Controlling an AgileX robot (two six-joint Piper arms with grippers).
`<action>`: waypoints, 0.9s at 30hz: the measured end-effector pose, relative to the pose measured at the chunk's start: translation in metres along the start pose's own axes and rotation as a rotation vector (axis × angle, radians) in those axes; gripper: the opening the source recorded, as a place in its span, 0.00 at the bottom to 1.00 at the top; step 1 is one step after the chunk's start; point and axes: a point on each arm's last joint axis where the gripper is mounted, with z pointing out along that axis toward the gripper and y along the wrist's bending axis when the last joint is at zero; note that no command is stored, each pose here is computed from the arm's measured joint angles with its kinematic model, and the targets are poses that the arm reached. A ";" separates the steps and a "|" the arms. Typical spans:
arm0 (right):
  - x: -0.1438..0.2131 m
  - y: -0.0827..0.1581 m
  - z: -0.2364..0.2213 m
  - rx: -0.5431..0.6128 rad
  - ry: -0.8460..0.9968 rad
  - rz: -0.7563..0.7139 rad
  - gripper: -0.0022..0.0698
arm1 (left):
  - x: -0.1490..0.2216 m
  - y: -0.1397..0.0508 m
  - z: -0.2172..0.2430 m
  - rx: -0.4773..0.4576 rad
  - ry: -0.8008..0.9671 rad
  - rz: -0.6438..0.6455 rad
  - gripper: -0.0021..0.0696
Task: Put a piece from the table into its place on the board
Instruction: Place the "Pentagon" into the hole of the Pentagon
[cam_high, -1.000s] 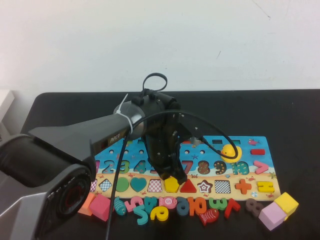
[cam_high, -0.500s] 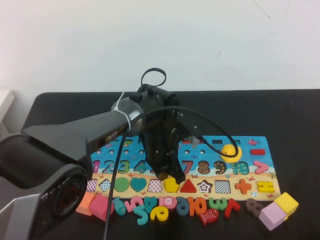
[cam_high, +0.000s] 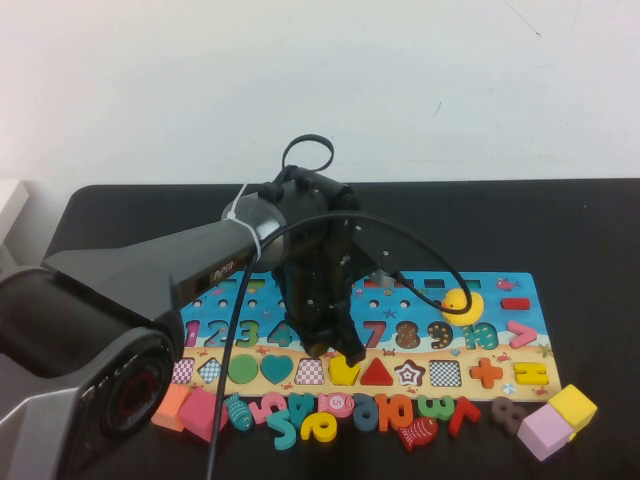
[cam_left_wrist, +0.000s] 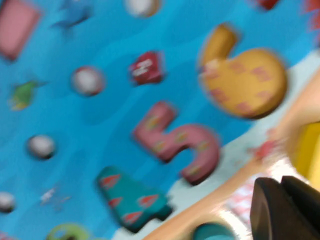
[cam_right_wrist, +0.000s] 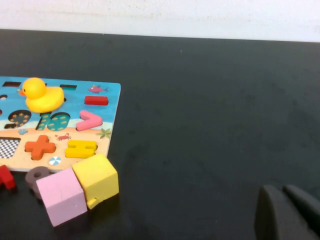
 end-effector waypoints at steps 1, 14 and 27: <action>0.000 0.000 0.000 0.000 0.000 0.000 0.06 | 0.000 0.001 0.000 -0.012 0.003 -0.001 0.03; 0.000 0.000 0.000 0.000 0.000 0.000 0.06 | 0.000 -0.004 0.000 0.040 -0.004 -0.019 0.03; 0.000 0.000 0.000 0.000 0.000 0.000 0.06 | 0.004 0.001 0.013 -0.007 0.058 -0.003 0.03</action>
